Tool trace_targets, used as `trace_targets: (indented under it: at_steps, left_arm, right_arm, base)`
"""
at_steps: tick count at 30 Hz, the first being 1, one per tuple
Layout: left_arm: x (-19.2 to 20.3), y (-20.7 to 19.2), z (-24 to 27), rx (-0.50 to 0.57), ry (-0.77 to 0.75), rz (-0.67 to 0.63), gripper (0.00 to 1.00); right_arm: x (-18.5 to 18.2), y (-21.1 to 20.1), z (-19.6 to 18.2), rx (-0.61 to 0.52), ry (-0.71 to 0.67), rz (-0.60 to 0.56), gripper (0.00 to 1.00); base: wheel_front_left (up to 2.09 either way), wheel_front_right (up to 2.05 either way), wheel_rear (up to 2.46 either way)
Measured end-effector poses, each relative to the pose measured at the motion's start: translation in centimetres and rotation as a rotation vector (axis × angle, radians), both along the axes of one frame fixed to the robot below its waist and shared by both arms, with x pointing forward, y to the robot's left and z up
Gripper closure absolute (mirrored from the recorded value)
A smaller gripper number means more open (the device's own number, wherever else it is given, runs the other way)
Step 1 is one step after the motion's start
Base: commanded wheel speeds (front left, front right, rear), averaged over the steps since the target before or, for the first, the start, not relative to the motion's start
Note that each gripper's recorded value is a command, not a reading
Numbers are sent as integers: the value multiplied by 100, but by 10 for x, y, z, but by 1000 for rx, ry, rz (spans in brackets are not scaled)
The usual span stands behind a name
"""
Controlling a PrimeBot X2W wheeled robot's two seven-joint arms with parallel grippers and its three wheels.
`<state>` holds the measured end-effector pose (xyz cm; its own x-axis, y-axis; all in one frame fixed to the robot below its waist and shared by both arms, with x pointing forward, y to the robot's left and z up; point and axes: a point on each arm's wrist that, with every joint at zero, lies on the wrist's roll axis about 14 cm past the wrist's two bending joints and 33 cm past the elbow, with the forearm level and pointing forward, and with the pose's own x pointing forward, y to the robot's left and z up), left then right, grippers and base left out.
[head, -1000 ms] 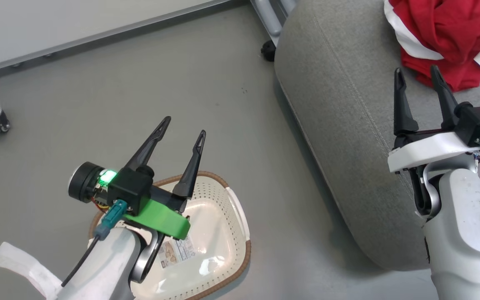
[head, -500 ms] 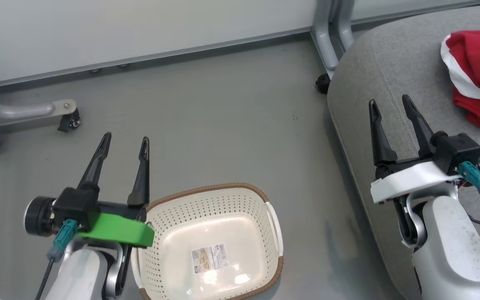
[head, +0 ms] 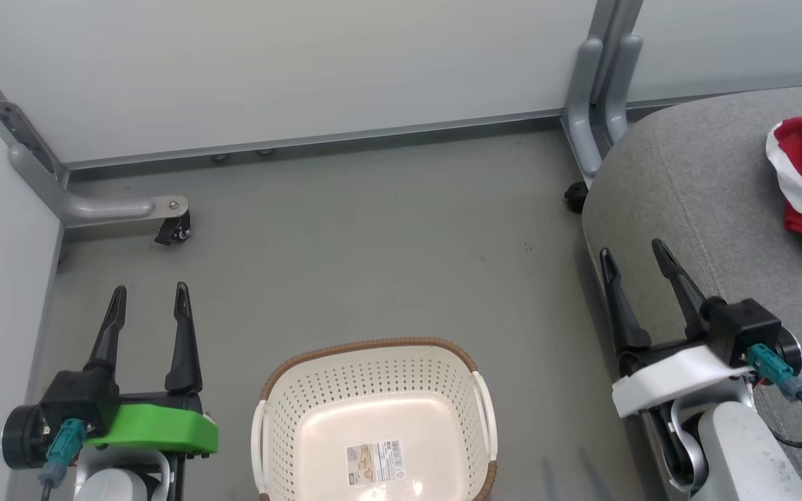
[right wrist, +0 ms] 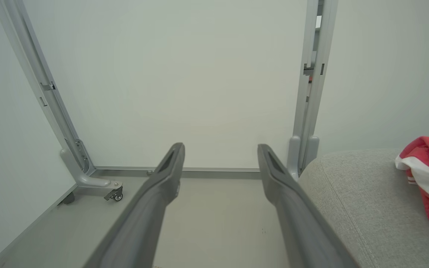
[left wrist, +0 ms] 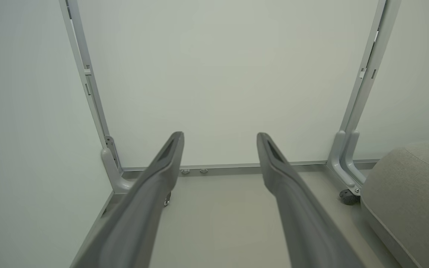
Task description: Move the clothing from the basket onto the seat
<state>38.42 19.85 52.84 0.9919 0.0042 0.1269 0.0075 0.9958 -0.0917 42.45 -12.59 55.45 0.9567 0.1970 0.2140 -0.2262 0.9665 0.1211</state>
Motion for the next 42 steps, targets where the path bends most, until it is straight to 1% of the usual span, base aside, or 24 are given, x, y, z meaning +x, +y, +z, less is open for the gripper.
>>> trace_targets:
  at_steps: [8,15,25,42]
  left_arm:
    - [-19,5,1,-19,-9,18,0]
    - [-32,7,-1,-26,-7,29,0]
    - [-34,0,-5,-22,3,5,0]
    - [-29,-4,-11,-17,21,-13,0]
  right_arm:
    - [-24,4,-12,8,34,16,0]
    - [-39,6,-15,24,42,25,0]
    - [-43,-8,-18,22,50,-16,0]
    - [-43,-13,-22,19,62,-30,0]
  base:
    - [0,0,0]
    - [0,0,0]
    - [0,0,0]
    - [0,0,0]
